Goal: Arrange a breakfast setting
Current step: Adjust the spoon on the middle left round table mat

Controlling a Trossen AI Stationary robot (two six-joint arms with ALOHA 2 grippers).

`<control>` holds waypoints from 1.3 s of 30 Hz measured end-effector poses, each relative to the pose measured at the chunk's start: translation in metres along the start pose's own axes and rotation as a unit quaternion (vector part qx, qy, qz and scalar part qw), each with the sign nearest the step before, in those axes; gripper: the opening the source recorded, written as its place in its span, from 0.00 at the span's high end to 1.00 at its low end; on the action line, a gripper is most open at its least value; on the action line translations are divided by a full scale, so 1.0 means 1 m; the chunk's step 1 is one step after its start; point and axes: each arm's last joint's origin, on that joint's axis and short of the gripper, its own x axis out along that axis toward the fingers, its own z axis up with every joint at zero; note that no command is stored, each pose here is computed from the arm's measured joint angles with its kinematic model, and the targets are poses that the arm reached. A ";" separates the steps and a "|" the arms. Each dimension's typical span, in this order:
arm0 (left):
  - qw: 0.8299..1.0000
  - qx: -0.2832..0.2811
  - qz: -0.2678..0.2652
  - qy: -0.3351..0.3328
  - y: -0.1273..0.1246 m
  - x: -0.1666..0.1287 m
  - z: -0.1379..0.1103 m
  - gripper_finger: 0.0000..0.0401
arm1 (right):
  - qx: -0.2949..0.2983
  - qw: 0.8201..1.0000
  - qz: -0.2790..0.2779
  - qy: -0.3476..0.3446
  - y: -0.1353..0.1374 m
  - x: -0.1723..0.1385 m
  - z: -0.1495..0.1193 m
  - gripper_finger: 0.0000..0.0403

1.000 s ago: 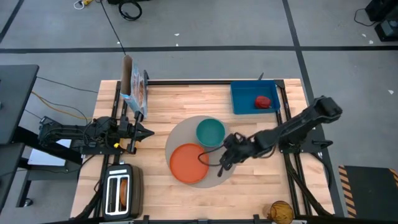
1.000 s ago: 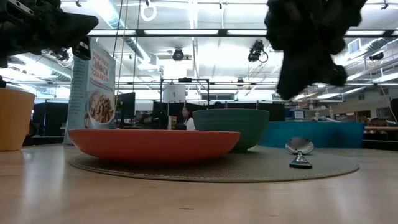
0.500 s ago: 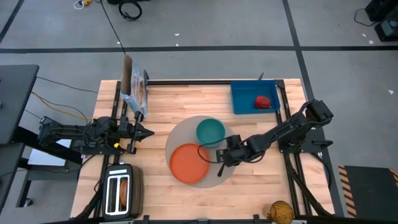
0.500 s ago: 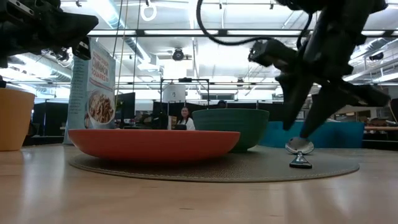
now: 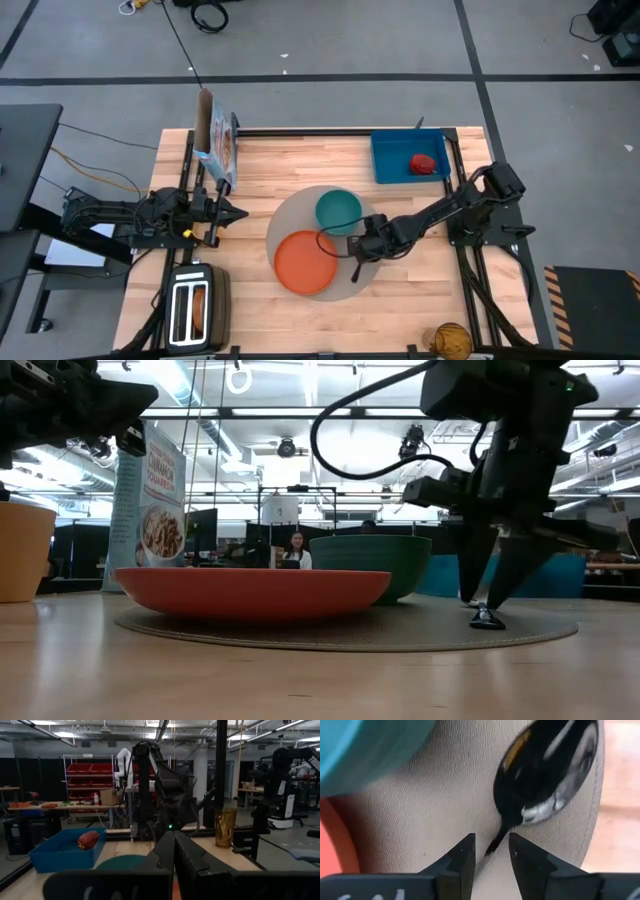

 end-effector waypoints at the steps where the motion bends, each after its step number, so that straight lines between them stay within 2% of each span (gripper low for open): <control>1: 1.000 0.000 0.000 0.002 0.000 0.000 0.000 0.98 | -0.004 1.000 -0.002 0.001 0.000 0.000 0.001 0.70; 15: 1.000 0.000 0.000 0.000 0.000 0.000 0.000 0.98 | -0.052 0.998 -0.027 0.006 0.000 -0.003 0.005 0.95; 21: 1.000 0.000 0.000 0.000 0.000 0.000 0.000 0.98 | -0.047 0.997 -0.064 -0.017 0.000 -0.009 0.013 0.92; 33: 1.000 0.000 0.000 0.000 0.000 0.000 0.000 0.98 | 0.008 0.997 -0.074 -0.010 0.004 -0.003 0.039 0.93; 39: 1.000 0.000 0.000 0.000 0.000 0.000 0.000 0.98 | 0.017 0.997 -0.073 -0.011 0.005 -0.002 0.044 0.89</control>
